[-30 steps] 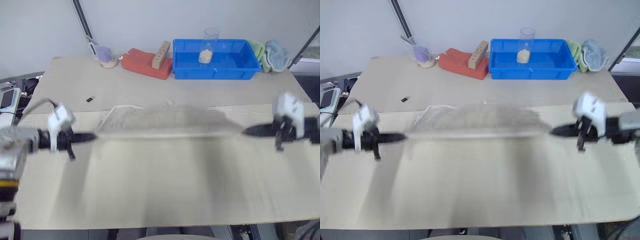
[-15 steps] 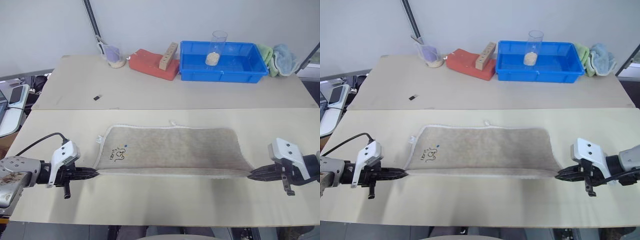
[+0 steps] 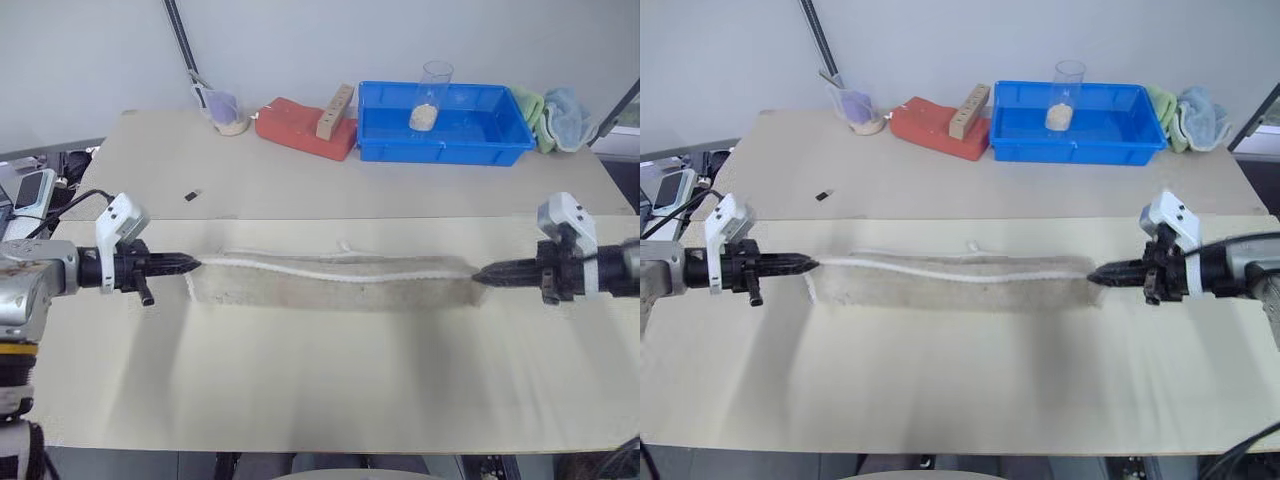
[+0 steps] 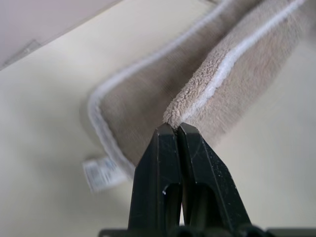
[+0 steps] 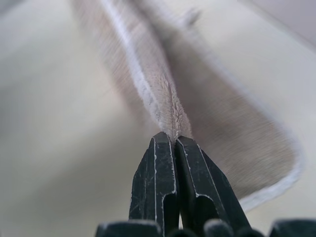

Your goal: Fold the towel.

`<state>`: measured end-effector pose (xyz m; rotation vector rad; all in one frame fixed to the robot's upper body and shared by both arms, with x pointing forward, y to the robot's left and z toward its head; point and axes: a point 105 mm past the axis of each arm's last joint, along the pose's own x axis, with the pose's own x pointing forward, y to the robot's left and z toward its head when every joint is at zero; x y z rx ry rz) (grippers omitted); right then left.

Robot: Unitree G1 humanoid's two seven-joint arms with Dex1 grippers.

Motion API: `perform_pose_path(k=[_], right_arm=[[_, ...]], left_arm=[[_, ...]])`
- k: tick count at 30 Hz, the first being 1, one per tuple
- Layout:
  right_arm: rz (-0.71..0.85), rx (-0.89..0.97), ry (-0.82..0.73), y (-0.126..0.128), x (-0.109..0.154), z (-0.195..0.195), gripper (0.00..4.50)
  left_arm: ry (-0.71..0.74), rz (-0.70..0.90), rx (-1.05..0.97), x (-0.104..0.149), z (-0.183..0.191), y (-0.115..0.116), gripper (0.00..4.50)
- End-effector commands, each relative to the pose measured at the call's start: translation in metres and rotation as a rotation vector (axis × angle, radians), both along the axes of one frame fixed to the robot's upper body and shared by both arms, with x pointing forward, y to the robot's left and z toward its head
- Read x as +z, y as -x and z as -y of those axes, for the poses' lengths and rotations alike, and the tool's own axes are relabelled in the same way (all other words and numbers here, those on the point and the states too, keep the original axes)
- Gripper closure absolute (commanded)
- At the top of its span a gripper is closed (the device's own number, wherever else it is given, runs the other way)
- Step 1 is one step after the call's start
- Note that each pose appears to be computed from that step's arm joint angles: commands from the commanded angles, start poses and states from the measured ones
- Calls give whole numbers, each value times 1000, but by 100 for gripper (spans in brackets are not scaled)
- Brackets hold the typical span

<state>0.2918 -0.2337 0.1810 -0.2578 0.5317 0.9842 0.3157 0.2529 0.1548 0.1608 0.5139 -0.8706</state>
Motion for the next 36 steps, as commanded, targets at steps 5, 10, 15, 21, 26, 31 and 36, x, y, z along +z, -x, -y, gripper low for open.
perform_pose_path(k=[5, 10, 15, 21, 26, 31, 36], right_arm=[[-18, -93, -8, -24, -7, 8, 444], [-16, -157, -23, -35, -9, 13, 444], [17, -205, -54, -45, -5, 16, 309], [115, -254, -48, -57, 7, 24, 103], [241, -246, 21, -47, 26, 35, 39], [256, -207, 93, -14, 15, 31, 39], [231, -272, 59, 4, -10, 19, 39]], left_arm=[[-14, -5, 66, -14, 3, -21, 450], [0, 27, 137, -15, -1, -33, 450], [63, 0, 163, -13, 2, -36, 349], [22, 26, 187, -19, -4, -37, 53], [-44, 178, 142, 4, -10, -38, 0], [-48, 256, -111, 20, 25, -10, 0], [21, 223, -329, 20, 66, 24, 0]])
